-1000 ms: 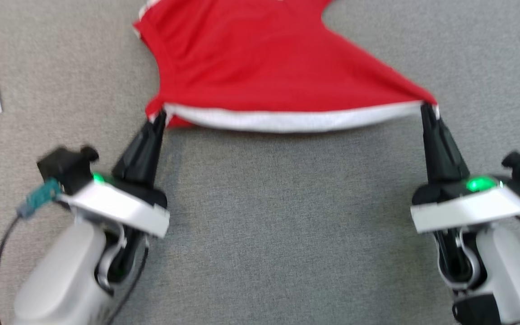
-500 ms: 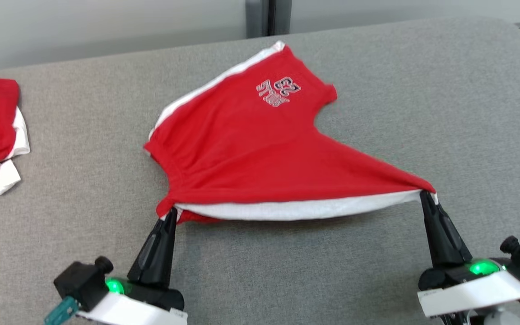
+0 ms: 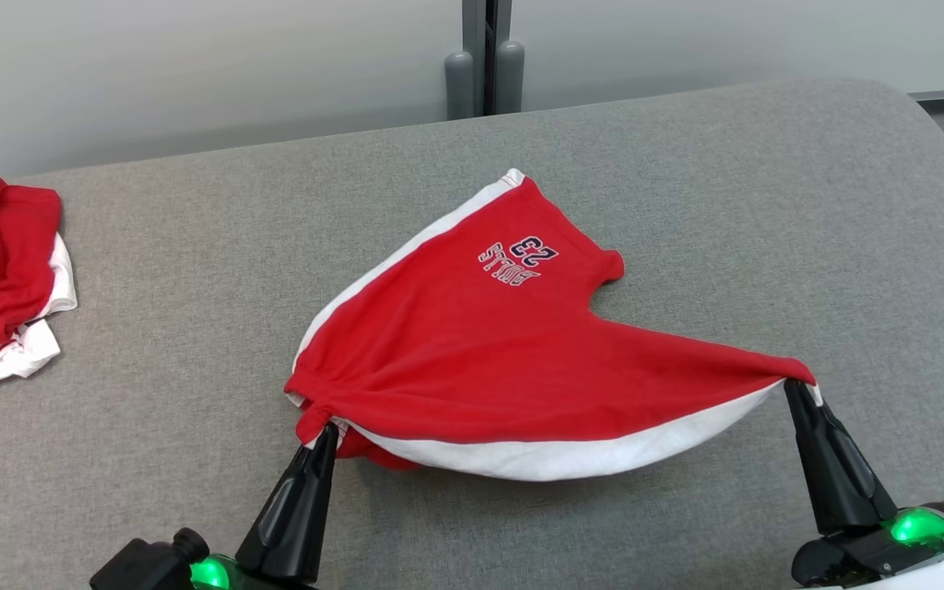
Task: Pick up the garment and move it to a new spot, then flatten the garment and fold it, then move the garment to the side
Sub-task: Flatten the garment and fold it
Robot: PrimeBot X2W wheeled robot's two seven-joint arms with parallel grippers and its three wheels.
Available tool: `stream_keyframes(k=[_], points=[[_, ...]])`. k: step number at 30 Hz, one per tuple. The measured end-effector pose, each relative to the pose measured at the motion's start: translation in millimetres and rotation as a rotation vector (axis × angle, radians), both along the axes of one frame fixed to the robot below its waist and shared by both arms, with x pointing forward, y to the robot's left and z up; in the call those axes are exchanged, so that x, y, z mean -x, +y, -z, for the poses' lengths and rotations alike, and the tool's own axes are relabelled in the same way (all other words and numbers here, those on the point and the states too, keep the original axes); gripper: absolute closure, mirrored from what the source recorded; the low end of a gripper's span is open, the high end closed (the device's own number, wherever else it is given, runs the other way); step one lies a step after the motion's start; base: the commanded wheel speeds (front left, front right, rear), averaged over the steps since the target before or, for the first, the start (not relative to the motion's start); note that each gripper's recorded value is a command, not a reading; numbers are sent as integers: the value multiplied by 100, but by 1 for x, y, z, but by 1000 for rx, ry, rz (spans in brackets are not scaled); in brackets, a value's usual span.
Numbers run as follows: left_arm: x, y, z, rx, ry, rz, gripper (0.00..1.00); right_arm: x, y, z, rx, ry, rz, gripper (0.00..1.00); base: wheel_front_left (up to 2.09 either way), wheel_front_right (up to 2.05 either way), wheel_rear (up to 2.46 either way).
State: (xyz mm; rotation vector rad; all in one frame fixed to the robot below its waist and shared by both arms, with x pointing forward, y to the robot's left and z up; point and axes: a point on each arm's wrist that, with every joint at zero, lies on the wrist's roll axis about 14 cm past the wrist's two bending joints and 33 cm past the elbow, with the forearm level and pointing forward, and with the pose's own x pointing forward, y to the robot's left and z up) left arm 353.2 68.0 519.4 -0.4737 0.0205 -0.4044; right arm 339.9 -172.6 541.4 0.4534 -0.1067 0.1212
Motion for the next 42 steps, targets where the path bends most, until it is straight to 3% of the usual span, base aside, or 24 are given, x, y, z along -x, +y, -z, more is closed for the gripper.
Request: stream_keyframes(k=[5, 15, 29, 42], points=[[7, -2, 1, 6, 28, 15, 100, 0, -5, -3, 14, 15, 8, 100, 0, 0, 0], [5, -7, 34, 58, 150, 13, 100, -31, -10, 35, 7, 134, 9, 100, 0, 0, 0], [-56, 4, 67, 90, 262, -63, 100, -140, 39, 53, 137, 202, -203, 100, 0, 0, 0], [-94, 33, 103, 86, 358, -169, 100, -213, 85, 83, 269, 328, -356, 100, 0, 0, 0]])
